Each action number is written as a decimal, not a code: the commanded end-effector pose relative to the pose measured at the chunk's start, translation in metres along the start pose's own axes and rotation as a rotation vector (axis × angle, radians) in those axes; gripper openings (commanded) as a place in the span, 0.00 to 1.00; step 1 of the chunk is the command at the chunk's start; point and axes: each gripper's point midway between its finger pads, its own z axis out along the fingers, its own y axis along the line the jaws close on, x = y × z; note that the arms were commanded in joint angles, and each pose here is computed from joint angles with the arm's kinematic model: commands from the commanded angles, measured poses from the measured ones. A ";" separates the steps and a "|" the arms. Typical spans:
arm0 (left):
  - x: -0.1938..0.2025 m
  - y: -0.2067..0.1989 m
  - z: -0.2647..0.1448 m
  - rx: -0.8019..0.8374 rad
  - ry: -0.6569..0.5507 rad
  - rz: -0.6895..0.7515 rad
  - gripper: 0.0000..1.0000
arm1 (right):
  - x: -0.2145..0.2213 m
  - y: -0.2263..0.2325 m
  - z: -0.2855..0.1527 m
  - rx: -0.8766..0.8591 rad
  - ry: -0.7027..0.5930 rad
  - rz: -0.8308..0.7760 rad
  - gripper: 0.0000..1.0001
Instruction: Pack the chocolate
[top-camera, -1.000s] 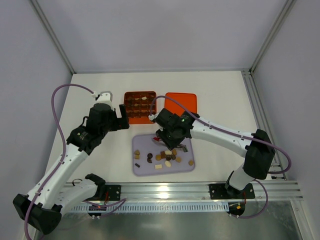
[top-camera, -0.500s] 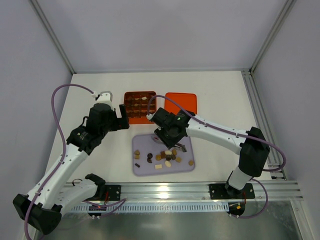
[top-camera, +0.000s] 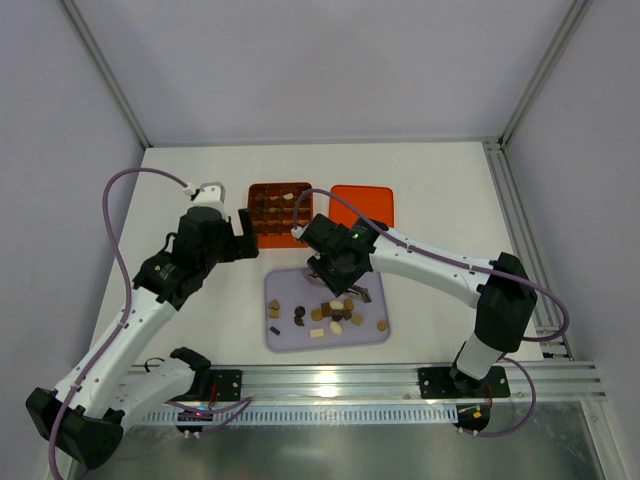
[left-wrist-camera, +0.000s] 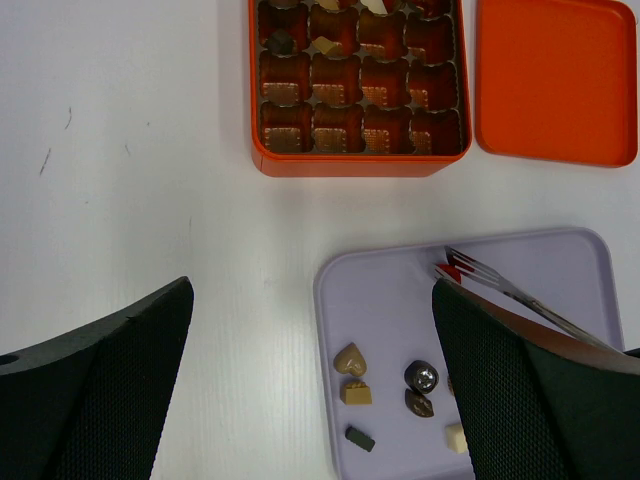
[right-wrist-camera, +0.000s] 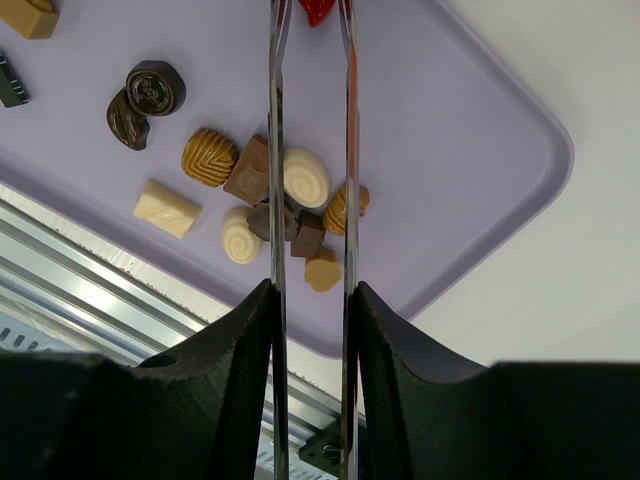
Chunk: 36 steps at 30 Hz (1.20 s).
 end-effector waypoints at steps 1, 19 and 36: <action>-0.007 0.000 -0.001 0.002 -0.034 -0.018 1.00 | -0.013 0.000 -0.011 -0.006 -0.046 0.018 0.38; -0.009 0.000 -0.002 0.003 -0.040 -0.020 1.00 | -0.022 -0.005 -0.029 -0.014 -0.083 0.052 0.34; -0.008 0.000 -0.003 0.004 -0.039 -0.020 1.00 | -0.030 -0.010 -0.044 -0.030 -0.117 0.081 0.33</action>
